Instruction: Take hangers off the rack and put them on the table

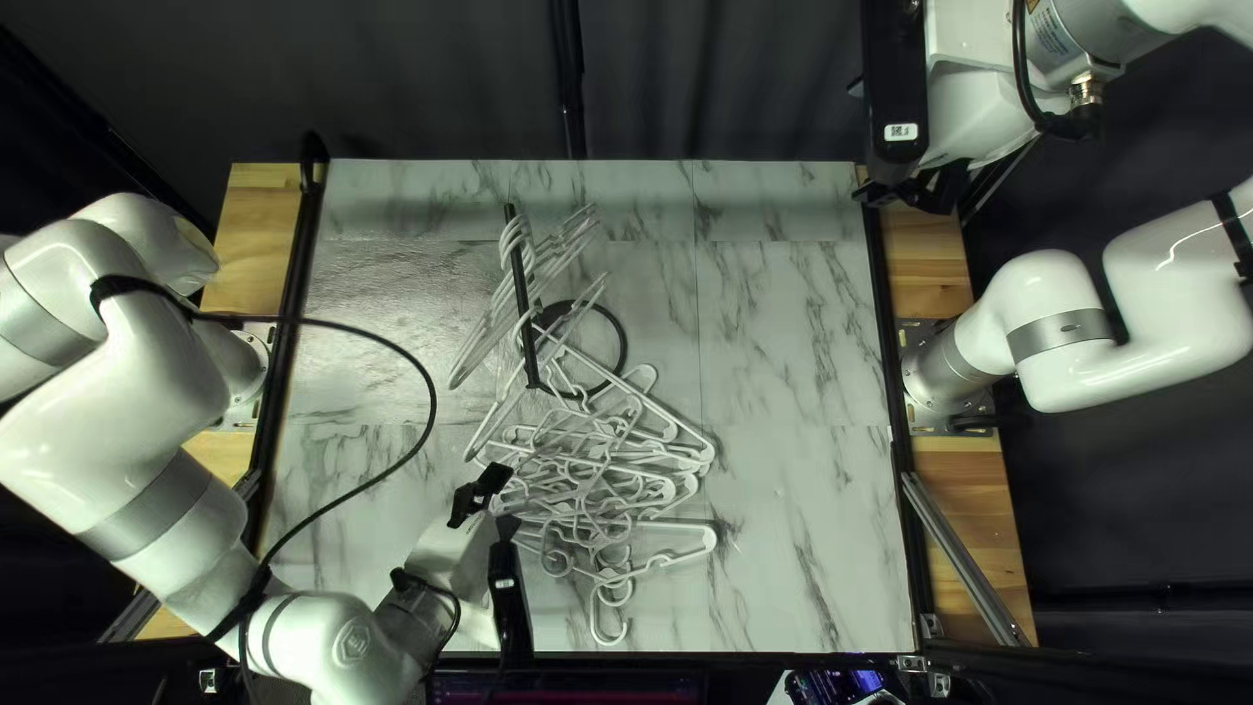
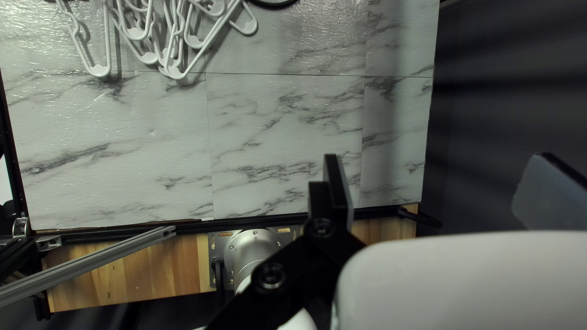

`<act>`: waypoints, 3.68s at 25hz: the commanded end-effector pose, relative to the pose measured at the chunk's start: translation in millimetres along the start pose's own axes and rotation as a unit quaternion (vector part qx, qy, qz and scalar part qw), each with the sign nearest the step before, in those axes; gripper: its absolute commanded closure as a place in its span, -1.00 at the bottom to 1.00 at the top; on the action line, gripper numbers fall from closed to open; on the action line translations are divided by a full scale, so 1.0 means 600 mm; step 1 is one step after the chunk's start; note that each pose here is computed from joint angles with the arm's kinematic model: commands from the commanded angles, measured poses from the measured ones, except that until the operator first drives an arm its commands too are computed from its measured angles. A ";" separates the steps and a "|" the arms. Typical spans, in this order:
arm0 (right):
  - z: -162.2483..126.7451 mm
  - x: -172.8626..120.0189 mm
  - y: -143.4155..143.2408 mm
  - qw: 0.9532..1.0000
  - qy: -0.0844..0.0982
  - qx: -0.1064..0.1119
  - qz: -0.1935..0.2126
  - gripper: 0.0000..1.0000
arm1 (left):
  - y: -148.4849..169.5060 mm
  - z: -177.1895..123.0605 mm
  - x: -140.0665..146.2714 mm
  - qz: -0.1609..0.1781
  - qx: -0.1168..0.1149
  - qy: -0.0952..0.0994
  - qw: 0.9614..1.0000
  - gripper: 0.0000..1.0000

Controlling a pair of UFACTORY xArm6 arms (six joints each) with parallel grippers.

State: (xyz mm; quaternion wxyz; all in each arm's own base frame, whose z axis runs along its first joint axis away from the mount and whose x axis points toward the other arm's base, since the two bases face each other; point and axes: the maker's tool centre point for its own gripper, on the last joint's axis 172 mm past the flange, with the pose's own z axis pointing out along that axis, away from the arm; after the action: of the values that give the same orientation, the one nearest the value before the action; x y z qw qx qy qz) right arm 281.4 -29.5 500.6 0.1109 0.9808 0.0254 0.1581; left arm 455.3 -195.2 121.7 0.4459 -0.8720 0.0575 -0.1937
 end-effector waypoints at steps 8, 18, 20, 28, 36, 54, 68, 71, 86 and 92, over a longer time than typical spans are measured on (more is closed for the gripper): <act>0.000 0.000 0.000 1.000 0.000 0.000 0.000 -1.00 | 0.012 -0.042 0.014 -0.047 -0.032 0.017 0.998 -1.00; 0.000 0.000 0.000 1.000 0.000 0.000 0.000 -1.00 | -0.045 -0.113 0.026 -0.025 -0.046 0.033 0.998 -1.00; 0.000 0.000 0.000 1.000 0.000 0.000 0.000 -1.00 | -0.084 -0.129 0.030 -0.011 -0.065 0.028 0.997 -1.00; 0.000 0.000 0.000 1.000 0.000 0.000 0.000 -1.00 | -0.215 -0.155 0.039 -0.001 -0.177 0.030 0.984 -1.00; 0.000 0.000 0.000 1.000 0.000 0.000 0.000 -1.00 | -0.215 -0.155 0.039 -0.001 -0.177 0.030 0.984 -1.00; 0.000 0.000 0.000 1.000 0.000 0.000 0.000 -1.00 | -0.648 -0.139 -0.044 -0.082 -0.258 0.044 0.962 -1.00; 0.000 0.000 0.000 1.000 0.000 0.000 0.000 -1.00 | -0.697 -0.125 -0.040 -0.100 -0.302 0.037 0.947 -1.00; 0.000 0.000 0.000 1.000 0.000 0.000 0.000 -1.00 | -0.735 -0.133 -0.060 -0.115 -0.313 0.046 0.942 -1.00; 0.000 0.000 0.000 1.000 0.000 0.000 0.000 -1.00 | -0.834 -0.157 -0.103 -0.179 -0.358 0.100 0.911 -1.00; 0.000 0.000 0.000 1.000 0.000 0.000 0.000 -1.00 | -0.834 -0.157 -0.103 -0.179 -0.358 0.100 0.911 -1.00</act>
State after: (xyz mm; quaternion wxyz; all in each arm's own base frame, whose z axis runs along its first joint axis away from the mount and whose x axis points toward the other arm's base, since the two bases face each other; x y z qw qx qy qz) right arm 281.4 -29.5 500.5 0.1109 0.9808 0.0255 0.1581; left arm 325.8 48.5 554.0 0.0534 -0.9450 0.0105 -0.3226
